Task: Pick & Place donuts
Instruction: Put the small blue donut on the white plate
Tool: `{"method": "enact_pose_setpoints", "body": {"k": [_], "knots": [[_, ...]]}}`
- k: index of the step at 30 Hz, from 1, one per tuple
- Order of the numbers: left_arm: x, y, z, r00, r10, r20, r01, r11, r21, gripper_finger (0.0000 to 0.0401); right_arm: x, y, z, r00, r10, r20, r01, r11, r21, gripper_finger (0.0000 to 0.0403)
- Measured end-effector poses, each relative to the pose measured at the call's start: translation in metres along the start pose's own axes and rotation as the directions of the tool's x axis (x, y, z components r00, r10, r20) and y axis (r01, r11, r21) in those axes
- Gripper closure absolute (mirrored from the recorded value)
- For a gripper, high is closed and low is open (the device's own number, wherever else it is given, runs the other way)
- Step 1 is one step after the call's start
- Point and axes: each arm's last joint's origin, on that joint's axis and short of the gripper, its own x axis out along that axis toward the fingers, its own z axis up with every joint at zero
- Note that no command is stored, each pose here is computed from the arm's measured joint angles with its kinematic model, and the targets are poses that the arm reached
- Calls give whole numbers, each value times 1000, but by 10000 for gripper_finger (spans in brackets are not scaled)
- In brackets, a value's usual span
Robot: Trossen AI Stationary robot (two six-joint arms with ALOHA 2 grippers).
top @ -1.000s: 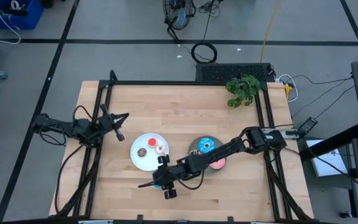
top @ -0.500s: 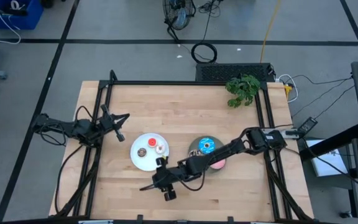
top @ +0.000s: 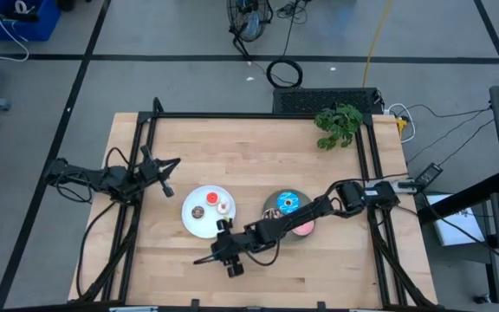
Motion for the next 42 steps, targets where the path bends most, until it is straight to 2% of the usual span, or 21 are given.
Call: {"method": "enact_pose_setpoints", "body": {"k": [9, 16, 20, 29, 36, 42], "knots": [[0, 0, 0, 1000, 0, 0, 0, 1000, -1, 386, 1, 1, -2, 1000, -11, -7, 10, 1000, -16, 239], [0, 0, 0, 1000, 0, 0, 0, 1000, -1, 386, 1, 1, -4, 999, -6, -36, 7, 1000, 18, 246], [0, 0, 0, 1000, 0, 0, 0, 1000, -1, 386, 1, 3, -6, 996, 68, -51, -67, 998, 16, 248], [0, 0, 0, 1000, -1, 1, 1, 1000, -2, 387, 1, 1, -7, 996, 69, -58, -68, 997, 19, 246], [0, 0, 0, 1000, -4, 2, 4, 1000, -3, 387, 15, -5, -18, 995, 62, -80, -58, 997, 50, 246], [0, 0, 0, 1000, -8, 2, 8, 1000, -2, 386, 16, -5, -15, 996, 83, -46, -81, 996, 28, 246]]}}
